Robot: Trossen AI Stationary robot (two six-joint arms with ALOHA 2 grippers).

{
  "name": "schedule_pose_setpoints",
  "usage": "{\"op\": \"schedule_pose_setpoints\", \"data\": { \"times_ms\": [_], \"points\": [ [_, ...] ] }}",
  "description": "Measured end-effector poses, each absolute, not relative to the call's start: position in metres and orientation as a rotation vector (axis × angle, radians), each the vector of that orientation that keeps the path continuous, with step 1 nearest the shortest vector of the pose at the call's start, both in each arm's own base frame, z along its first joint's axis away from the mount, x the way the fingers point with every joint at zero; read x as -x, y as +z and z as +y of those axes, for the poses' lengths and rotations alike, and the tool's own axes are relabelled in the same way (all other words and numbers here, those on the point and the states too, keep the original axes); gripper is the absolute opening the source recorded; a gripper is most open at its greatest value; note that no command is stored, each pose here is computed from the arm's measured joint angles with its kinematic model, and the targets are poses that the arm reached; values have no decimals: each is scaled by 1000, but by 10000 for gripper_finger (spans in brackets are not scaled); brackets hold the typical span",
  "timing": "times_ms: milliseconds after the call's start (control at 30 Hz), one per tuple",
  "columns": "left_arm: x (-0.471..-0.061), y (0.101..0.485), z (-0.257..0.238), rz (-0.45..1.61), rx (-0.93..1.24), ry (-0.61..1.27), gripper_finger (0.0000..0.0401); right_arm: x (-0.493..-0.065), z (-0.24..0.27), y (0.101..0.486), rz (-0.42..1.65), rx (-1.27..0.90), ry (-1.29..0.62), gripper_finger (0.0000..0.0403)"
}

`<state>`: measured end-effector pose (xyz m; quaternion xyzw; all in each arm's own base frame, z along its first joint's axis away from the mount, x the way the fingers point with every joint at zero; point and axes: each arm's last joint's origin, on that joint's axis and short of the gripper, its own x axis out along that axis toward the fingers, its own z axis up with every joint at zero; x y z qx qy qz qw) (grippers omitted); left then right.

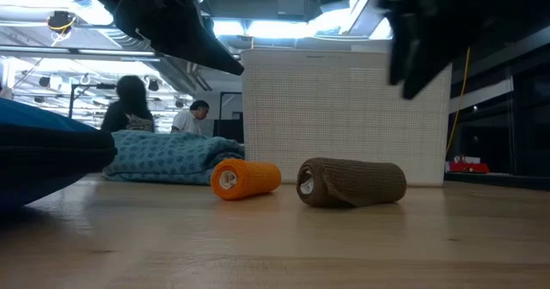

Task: Pick & place medical supplies in basket/bin
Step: Put the brown bandage into the black bin

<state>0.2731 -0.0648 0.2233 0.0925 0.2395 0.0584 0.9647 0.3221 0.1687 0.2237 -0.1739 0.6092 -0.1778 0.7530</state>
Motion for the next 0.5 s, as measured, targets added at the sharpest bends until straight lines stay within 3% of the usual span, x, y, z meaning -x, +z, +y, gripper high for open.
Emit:
{"op": "schedule_pose_setpoints", "data": {
  "times_ms": [233, 500],
  "points": [
    [-271, 219, -64, 534, -189, 123, 143, -344, 151, 222, 1345, 471, -153, 240],
    [-270, 218, -64, 545, -154, 138, 143, -353, 144, 202, 1404, 487, -49, 240]
  ]
}}
